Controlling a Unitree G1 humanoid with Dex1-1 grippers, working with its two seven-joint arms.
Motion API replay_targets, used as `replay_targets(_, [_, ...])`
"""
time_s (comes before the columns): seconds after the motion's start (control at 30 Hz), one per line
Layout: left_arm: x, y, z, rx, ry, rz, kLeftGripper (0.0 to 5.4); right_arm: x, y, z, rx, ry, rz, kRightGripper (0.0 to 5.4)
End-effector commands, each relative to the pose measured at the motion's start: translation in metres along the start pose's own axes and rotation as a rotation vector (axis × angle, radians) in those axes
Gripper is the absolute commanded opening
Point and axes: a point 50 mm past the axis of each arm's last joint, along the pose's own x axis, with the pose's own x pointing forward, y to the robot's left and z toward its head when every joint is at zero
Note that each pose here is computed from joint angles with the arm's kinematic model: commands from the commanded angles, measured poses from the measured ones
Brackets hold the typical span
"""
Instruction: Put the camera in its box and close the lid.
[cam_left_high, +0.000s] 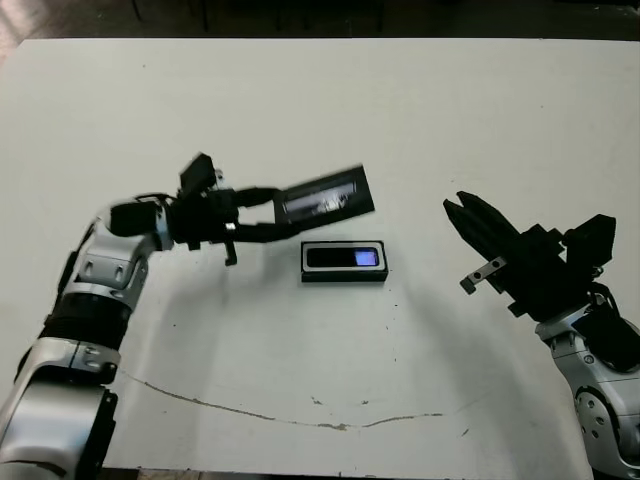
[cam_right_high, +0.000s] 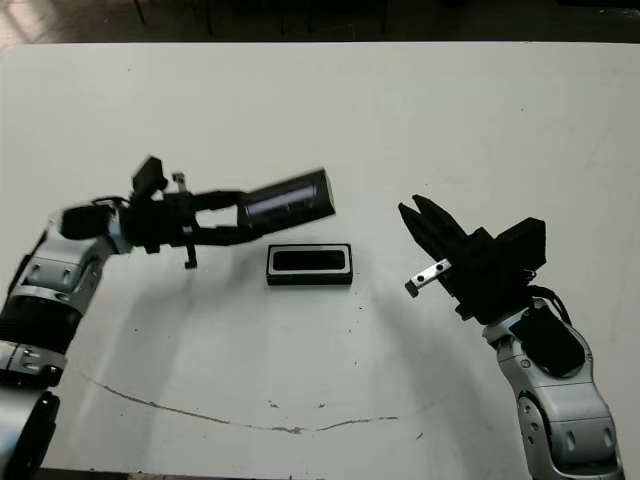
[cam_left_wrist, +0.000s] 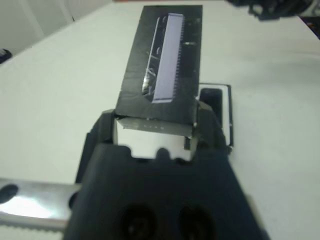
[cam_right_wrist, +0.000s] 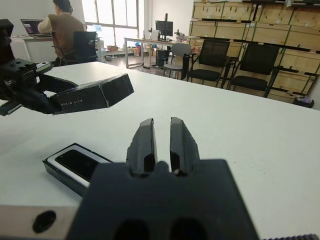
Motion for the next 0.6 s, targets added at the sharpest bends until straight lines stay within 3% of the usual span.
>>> replay_targets(0.03, [-0.006,0.0,-0.004,-0.02,-0.005,0.018,1.24,-0.003,-0.001,-0.005,0.013,0.027,-0.001,0.0])
replay_targets(0.3, [-0.009,0.001,-0.003,-0.032,0.015,0.03,1.24,-0.002,-0.001,-0.006,0.013,0.03,-0.001,0.0])
replay_targets(0.6, [0.003,-0.005,-0.021,-0.084,0.151,-0.083,1.24,-0.003,-0.001,-0.006,0.015,0.032,-0.004,0.0])
